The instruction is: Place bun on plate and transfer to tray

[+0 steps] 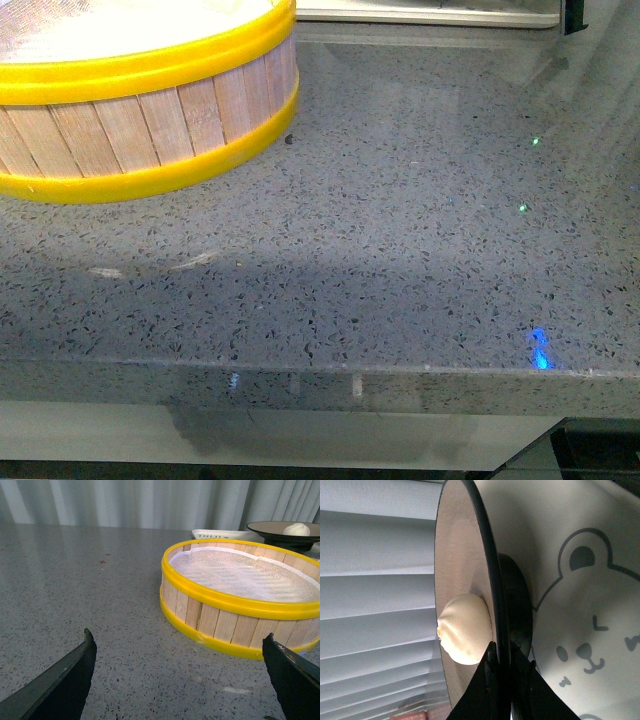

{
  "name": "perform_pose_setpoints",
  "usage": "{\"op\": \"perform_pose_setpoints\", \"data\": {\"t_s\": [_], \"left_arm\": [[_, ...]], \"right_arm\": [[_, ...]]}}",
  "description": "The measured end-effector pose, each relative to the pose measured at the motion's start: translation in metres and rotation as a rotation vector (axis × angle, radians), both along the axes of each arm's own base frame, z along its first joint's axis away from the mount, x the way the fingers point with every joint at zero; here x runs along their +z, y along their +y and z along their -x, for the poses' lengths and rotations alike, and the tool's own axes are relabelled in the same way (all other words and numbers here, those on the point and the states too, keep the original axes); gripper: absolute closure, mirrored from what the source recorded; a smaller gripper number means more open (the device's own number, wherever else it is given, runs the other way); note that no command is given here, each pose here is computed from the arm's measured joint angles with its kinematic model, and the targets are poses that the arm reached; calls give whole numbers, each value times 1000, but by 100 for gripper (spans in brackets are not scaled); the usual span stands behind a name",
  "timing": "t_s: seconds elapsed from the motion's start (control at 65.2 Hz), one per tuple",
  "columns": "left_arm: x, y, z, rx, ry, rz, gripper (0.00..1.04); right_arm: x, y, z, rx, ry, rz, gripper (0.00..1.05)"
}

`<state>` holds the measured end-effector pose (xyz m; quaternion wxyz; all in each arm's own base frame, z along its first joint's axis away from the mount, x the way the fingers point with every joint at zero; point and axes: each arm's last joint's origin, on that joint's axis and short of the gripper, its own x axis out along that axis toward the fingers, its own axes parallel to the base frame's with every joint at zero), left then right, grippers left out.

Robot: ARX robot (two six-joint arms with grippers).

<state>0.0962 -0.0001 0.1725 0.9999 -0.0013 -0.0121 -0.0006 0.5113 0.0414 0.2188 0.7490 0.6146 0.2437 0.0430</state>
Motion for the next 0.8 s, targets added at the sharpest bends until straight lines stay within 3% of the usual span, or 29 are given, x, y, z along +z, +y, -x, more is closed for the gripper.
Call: {"op": "perform_pose_setpoints", "data": {"t_s": [0.291, 0.445, 0.798], "left_arm": [[0, 0, 0, 0, 0, 0, 7], [0, 0, 0, 0, 0, 0, 7], [0, 0, 0, 0, 0, 0, 7]], "right_arm": [[-9, -3, 4, -9, 12, -5, 100], [-9, -3, 4, -3, 10, -8, 68], [-3, -2, 10, -1, -9, -9, 14]]}}
